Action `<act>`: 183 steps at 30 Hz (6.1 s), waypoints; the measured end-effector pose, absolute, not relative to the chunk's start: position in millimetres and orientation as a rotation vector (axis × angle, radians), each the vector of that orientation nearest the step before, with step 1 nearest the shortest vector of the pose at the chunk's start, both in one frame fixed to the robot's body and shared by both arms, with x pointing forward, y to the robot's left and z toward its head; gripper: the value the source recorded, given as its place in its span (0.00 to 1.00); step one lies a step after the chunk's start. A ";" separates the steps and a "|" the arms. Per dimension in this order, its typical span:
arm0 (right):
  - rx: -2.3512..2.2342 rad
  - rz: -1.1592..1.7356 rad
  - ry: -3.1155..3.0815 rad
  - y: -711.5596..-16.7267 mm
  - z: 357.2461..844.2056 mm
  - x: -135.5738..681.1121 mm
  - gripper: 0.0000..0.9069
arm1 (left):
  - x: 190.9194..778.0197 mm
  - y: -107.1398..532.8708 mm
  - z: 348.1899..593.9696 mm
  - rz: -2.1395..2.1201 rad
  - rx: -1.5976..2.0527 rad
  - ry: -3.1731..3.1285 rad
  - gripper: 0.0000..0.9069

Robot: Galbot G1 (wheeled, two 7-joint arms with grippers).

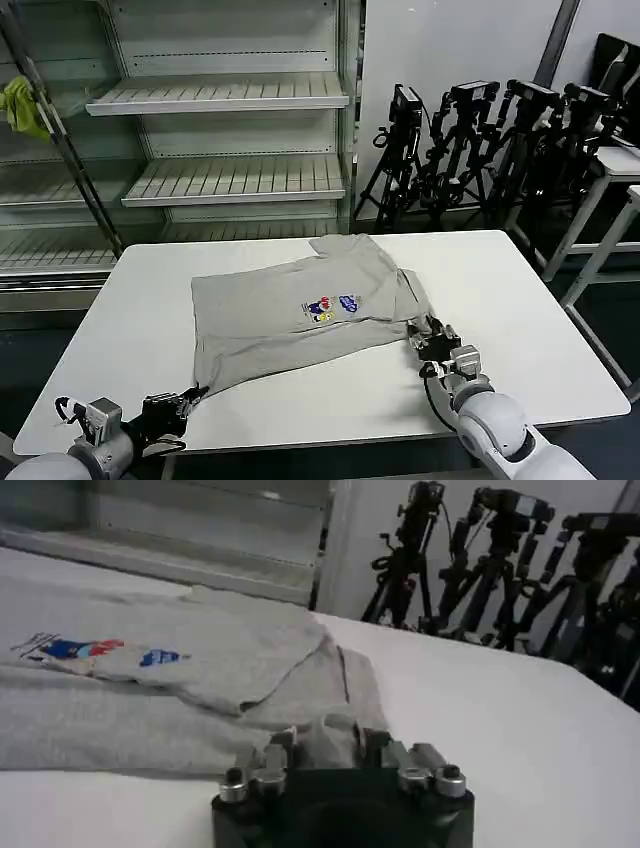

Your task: Fold and organize the clothes.

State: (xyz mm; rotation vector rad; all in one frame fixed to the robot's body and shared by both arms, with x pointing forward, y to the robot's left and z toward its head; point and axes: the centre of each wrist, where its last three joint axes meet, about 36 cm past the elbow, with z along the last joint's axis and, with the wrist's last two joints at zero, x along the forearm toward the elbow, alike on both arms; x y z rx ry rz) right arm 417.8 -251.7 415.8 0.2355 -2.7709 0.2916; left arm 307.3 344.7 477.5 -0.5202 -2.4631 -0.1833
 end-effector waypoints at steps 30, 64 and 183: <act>0.204 0.422 -2.679 -277.7 469.1 328.7 0.00 | 299.2 346.1 490.2 -0.243 -0.526 -2.444 0.04; 0.136 0.541 -2.562 -278.2 511.8 259.6 1.00 | 260.4 335.2 504.3 -0.273 -0.499 -2.396 1.00; 0.162 0.117 -2.628 -219.5 444.5 625.3 0.43 | 523.6 331.7 440.7 -0.060 -0.379 -2.590 0.33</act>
